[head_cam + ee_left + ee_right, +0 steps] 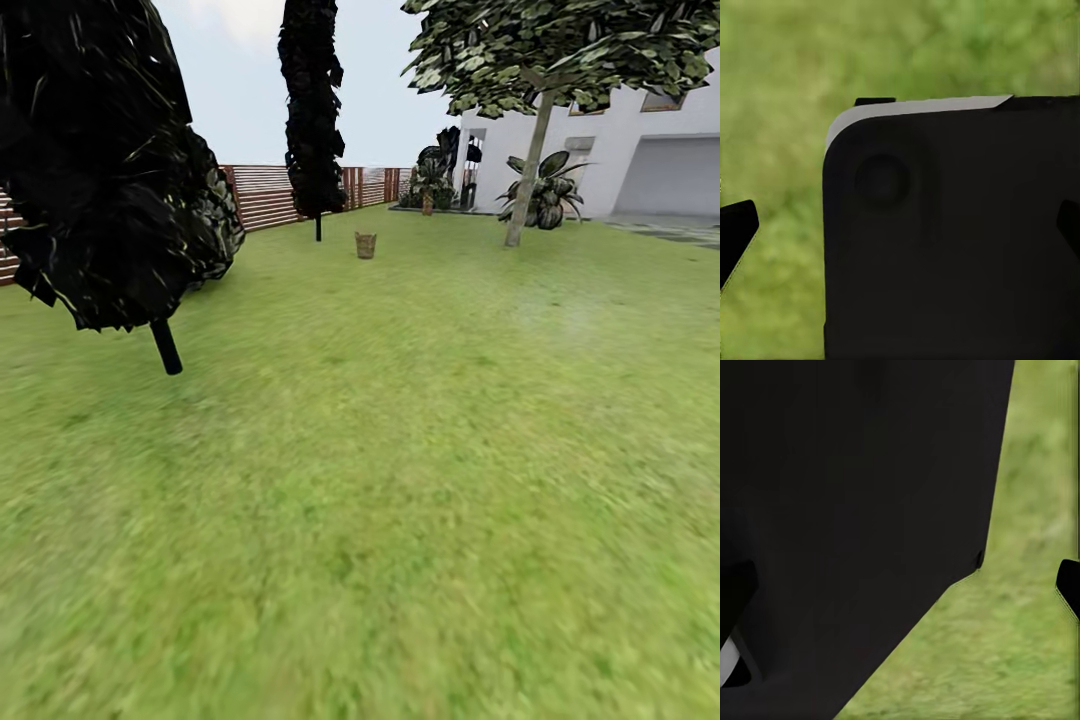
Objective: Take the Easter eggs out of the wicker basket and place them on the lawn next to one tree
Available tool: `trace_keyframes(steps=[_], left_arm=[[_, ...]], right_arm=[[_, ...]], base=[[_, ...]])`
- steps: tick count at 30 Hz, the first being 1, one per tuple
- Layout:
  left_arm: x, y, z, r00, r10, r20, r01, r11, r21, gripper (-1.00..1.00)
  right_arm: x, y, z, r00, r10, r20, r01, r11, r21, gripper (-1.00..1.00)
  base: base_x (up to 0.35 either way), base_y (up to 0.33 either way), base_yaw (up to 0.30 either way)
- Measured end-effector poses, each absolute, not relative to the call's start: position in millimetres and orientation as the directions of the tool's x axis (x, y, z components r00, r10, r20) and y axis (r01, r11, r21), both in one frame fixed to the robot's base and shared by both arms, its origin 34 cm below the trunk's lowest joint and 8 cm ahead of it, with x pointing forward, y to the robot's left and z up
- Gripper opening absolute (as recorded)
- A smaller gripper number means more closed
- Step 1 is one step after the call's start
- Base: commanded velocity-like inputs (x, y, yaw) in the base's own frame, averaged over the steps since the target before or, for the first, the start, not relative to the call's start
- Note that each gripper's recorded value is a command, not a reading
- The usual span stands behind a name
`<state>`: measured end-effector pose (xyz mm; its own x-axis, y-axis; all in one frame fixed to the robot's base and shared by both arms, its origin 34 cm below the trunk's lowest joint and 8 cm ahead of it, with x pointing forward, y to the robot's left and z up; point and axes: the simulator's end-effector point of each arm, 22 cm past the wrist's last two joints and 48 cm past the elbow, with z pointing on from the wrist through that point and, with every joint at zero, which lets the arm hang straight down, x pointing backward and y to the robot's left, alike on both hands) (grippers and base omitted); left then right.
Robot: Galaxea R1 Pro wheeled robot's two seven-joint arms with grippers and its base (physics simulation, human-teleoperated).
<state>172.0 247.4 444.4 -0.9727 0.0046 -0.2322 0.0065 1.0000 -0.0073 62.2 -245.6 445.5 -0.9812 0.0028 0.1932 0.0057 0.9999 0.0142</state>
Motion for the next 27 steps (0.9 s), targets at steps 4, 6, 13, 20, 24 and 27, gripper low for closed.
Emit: trace_keyframes(steps=[4,6,13,20,24,27], left_arm=[[172.0,247.3,444.4,-0.973,0.006,-0.232,0.008,1.000,-0.008,1.00],[172.0,247.3,444.4,-0.973,0.006,-0.232,0.008,1.000,-0.008,1.00],[172.1,247.1,444.4,-0.973,0.006,-0.233,0.008,1.000,-0.008,1.00],[172.2,247.1,444.4,-0.972,0.006,-0.233,0.008,1.000,-0.008,1.00],[172.2,247.2,444.4,-0.972,0.006,-0.233,0.008,1.000,-0.008,1.00],[172.1,247.2,444.4,-0.972,0.006,-0.233,0.008,1.000,-0.008,1.00]], right_arm=[[62.3,-245.8,445.4,-0.981,0.003,0.193,0.006,1.000,0.014,1.00],[62.3,-246.0,445.4,-0.981,0.003,0.193,0.006,1.000,0.014,1.00],[62.4,-245.7,445.4,-0.981,0.004,0.193,0.007,1.000,0.014,1.00],[62.4,-245.8,445.4,-0.981,0.004,0.193,0.007,1.000,0.014,1.00],[62.4,-245.4,445.4,-0.981,0.004,0.193,0.006,1.000,0.014,1.00],[62.4,-245.8,445.4,-0.981,0.004,0.193,0.007,1.000,0.014,1.00]], base=[[0.341,0.000,0.000],[0.341,0.000,0.000],[0.341,0.000,0.000],[0.341,0.000,0.000],[0.341,0.000,0.000],[0.341,0.000,0.000]])
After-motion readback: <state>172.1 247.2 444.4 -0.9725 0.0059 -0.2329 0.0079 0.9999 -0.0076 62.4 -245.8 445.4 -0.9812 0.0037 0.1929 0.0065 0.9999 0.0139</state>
